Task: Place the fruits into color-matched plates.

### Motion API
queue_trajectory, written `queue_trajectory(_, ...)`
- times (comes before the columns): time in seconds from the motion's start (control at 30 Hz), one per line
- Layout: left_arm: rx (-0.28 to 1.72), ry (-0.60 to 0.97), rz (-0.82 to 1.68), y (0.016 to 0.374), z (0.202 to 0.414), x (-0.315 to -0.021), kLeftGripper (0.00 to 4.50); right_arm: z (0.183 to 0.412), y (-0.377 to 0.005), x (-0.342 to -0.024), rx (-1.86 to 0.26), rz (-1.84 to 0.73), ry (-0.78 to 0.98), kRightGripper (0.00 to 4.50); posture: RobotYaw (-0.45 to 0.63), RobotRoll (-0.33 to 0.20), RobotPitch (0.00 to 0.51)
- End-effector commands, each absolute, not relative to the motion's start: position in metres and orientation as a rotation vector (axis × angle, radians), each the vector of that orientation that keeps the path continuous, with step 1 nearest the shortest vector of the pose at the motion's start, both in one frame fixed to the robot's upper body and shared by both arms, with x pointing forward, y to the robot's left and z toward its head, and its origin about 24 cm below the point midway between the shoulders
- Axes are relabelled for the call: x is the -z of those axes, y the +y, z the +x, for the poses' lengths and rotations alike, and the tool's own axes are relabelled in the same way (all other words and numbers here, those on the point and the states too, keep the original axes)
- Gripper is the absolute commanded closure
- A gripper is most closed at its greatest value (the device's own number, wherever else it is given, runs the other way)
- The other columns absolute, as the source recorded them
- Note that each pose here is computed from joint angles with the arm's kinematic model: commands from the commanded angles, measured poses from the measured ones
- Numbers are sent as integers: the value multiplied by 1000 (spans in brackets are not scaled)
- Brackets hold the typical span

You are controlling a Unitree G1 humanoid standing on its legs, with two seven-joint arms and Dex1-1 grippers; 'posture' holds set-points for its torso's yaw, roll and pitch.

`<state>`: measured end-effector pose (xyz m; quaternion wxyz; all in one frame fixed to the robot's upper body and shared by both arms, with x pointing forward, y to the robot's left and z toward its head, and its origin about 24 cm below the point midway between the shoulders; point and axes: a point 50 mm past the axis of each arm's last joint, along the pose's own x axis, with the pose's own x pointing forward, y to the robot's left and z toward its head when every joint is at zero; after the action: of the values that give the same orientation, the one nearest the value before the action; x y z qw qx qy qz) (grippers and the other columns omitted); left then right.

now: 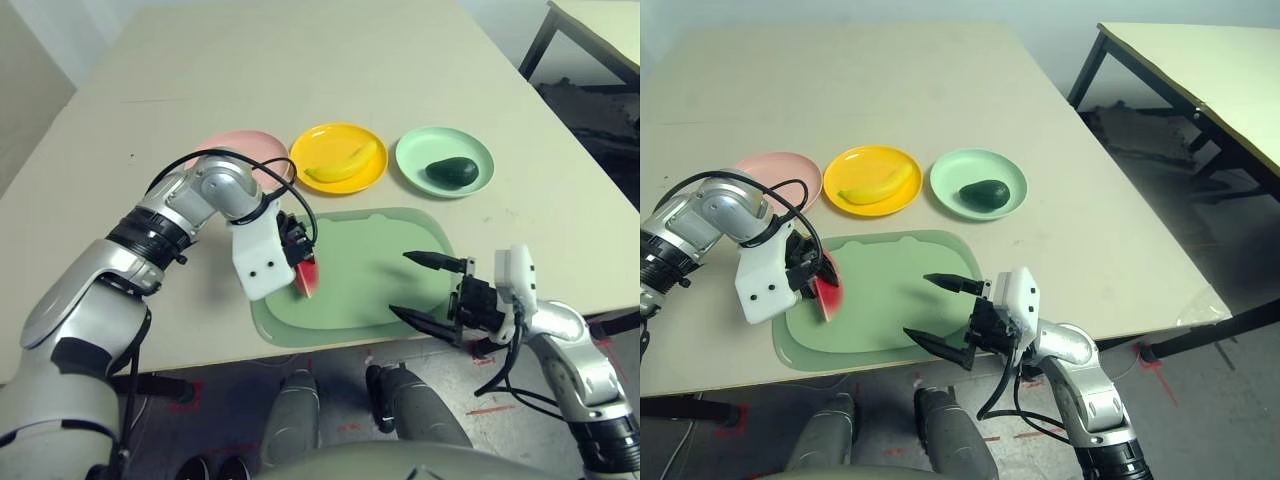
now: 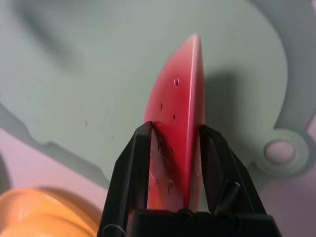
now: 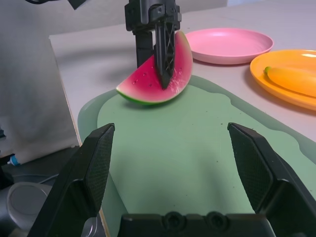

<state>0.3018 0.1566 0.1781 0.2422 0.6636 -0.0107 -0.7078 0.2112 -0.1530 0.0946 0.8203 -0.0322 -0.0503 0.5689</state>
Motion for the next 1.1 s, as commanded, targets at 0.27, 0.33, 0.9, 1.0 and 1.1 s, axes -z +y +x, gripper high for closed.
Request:
queue_trajectory(0.27,1864,87,1738,168,306,-193,3037,210,-148,-94,-1217,-49,-100,0,-58,0,145)
queue_trajectory(0.33,1843,87,1715,170,307,-200,3037,211,-148,-94,-1218,-48,-100,0,-54,0,143)
queue_trajectory(0.9,1457,112,1784,203,343,-250,3037,209,-143,-106,-1047,86,-127,0,-21,0,147)
queue_trajectory(1.0,1342,163,1769,220,351,-248,3037,202,-141,-111,-952,97,-113,0,-26,0,152)
queue_trajectory(1.1,1249,176,1734,232,357,-243,3037,196,-136,-115,-870,111,-111,0,-36,0,153)
